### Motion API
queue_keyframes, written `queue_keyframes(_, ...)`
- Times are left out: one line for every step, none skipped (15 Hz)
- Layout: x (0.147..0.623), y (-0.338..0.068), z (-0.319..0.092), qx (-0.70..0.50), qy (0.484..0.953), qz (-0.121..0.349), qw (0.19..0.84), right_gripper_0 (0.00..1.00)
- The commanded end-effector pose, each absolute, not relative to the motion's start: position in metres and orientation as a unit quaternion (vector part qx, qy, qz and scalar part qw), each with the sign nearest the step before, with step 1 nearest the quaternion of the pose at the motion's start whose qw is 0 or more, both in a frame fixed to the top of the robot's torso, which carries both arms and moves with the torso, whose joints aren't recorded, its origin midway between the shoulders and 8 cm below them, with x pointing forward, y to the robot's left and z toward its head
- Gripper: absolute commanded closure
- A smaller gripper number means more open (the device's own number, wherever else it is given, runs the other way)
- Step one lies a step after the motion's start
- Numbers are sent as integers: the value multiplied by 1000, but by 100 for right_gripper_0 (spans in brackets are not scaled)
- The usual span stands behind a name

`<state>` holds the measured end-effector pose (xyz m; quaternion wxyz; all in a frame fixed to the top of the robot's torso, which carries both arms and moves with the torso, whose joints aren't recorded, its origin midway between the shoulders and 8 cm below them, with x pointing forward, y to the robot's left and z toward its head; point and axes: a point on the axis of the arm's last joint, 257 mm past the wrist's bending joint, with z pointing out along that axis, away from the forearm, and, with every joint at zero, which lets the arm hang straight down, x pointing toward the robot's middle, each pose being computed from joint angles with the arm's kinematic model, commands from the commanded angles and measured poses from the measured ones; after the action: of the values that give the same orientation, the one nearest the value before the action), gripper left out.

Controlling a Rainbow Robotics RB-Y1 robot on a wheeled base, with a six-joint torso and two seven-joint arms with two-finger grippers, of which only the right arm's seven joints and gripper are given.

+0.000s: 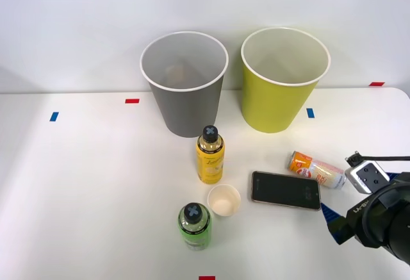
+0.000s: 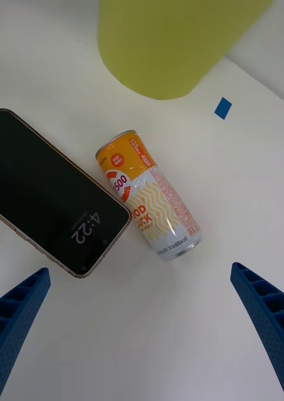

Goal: Put cans in the gray bin, plastic bottles in the light green bin

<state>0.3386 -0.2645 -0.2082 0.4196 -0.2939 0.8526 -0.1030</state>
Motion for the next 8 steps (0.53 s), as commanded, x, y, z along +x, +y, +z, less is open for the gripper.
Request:
queue_keyframes(346,-268,-194,-339,851,-112,386,0)
queue_keyframes(349,-263,-187,-346,850,-104,383,0)
queue_keyframes(354,-255,-180,-356,844,-98,388,0)
queue_keyframes(360,-244,-170,-368,835,-89,400,0)
queue_keyframes(371,-236,-160,-378,825,-81,413,0)
queue_keyframes(380,-236,-160,-380,825,-79,412,0)
queue_keyframes(387,-240,-162,-382,825,-80,408,0)
queue_keyframes(395,-246,-165,-402,819,-93,398,0)
